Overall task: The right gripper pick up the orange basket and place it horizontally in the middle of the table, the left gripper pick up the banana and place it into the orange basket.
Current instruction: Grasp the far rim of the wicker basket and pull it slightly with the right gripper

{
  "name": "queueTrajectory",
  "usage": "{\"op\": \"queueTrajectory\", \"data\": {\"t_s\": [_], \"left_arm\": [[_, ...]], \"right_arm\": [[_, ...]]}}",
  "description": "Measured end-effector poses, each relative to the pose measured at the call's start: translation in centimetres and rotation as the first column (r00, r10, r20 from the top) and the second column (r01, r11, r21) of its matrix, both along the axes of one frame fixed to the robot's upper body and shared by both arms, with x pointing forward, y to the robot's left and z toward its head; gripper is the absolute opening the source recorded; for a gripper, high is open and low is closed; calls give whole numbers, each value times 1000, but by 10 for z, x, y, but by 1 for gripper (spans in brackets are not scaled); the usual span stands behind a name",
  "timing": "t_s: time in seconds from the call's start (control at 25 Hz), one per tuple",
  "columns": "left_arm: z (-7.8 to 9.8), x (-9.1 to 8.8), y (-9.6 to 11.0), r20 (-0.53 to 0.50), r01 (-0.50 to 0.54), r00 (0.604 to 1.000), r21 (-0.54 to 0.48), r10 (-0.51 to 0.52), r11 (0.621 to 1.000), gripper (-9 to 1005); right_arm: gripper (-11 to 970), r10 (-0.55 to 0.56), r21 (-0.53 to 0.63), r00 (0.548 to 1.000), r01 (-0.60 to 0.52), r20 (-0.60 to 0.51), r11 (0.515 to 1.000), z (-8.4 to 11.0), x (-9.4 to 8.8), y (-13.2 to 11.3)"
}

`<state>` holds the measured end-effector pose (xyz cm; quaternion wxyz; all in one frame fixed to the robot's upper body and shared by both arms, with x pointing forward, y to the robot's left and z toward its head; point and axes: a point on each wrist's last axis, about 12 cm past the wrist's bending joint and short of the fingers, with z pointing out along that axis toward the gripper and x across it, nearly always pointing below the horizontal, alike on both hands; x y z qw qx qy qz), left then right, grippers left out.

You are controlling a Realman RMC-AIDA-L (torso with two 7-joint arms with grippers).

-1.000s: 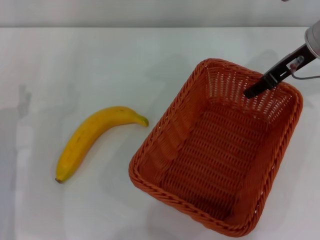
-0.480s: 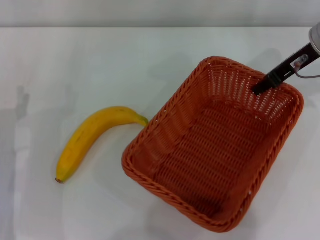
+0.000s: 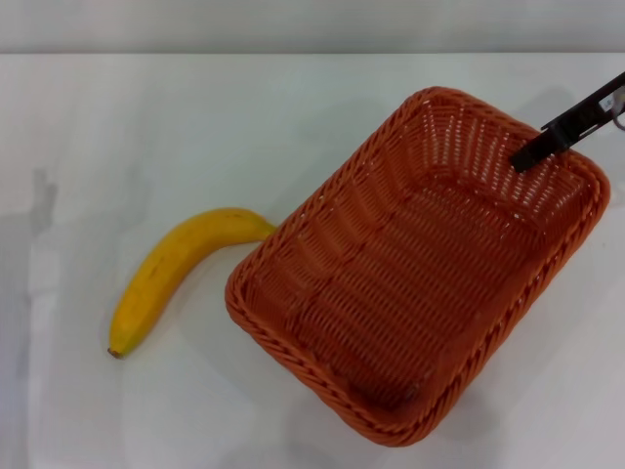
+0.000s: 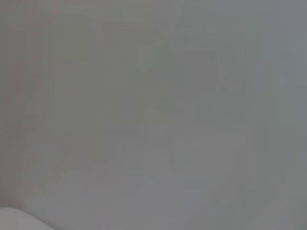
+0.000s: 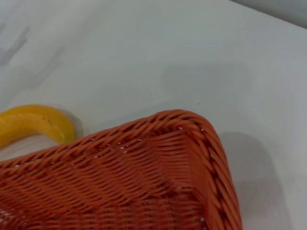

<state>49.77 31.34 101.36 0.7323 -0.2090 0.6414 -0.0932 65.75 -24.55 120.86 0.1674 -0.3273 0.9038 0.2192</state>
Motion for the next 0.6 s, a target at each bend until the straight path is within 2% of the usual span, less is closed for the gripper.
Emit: {"op": "queueTrajectory", "data": {"t_s": [0.28,0.6], "left_arm": [[0,0,-1,2,0,1000,-4,0,1000,876],[1,1,-2,7,4,1000,-6,-4,1000,876]], "right_arm": [[167,-29,112,999,32,-29,993,15,1,-13],[166,-111,251,991,127,-77,960,15,-3,-37]]}}
